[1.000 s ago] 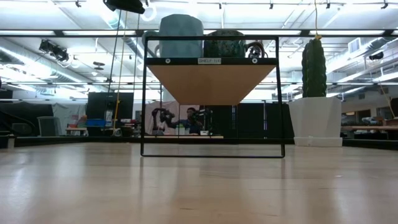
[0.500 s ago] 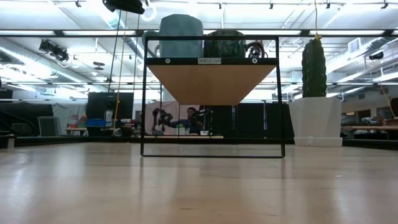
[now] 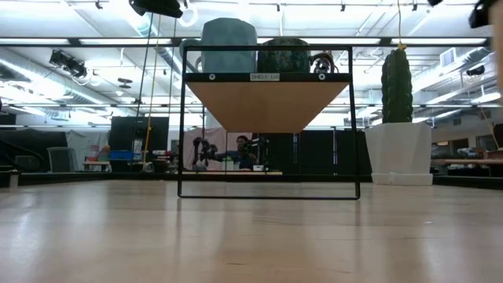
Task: Place coffee mugs
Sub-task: Put the yellow mug on the shelf
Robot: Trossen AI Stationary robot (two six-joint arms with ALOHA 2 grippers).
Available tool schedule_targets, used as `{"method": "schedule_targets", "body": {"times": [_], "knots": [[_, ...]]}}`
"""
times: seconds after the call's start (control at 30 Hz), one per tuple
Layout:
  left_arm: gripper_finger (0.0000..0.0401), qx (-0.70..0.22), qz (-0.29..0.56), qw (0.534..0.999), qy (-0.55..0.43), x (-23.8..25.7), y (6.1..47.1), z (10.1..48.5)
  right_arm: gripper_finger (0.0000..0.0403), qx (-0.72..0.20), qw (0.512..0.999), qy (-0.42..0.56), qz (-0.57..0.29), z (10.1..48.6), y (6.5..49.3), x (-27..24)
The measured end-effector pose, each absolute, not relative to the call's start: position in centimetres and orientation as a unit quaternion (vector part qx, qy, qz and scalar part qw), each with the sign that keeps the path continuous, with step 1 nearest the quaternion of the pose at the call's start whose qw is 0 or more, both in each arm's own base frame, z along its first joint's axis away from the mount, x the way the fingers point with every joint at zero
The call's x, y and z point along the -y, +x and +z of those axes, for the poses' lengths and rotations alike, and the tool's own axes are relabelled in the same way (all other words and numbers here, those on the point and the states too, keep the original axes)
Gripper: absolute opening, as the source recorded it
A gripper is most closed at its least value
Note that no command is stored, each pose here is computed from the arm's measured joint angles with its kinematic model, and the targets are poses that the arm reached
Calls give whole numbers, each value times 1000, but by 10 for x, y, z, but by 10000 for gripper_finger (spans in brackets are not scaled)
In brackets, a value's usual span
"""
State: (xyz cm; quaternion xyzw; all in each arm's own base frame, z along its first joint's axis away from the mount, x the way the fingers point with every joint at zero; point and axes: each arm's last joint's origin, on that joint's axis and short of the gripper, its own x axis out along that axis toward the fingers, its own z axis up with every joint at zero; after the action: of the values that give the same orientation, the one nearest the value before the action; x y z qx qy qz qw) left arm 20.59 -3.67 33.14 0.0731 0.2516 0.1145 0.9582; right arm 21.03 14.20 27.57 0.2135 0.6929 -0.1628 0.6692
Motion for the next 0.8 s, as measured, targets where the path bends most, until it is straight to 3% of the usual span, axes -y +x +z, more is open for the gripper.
{"method": "schedule_targets", "body": {"times": [0.33,0.8], "knots": [[135,-249,120,960,50,37,206,331,26,-620,689,321,-198,318,198,-73],[135,-247,124,960,36,37,206,331,27,-524,778,304,-166,373,206,-24]]}}
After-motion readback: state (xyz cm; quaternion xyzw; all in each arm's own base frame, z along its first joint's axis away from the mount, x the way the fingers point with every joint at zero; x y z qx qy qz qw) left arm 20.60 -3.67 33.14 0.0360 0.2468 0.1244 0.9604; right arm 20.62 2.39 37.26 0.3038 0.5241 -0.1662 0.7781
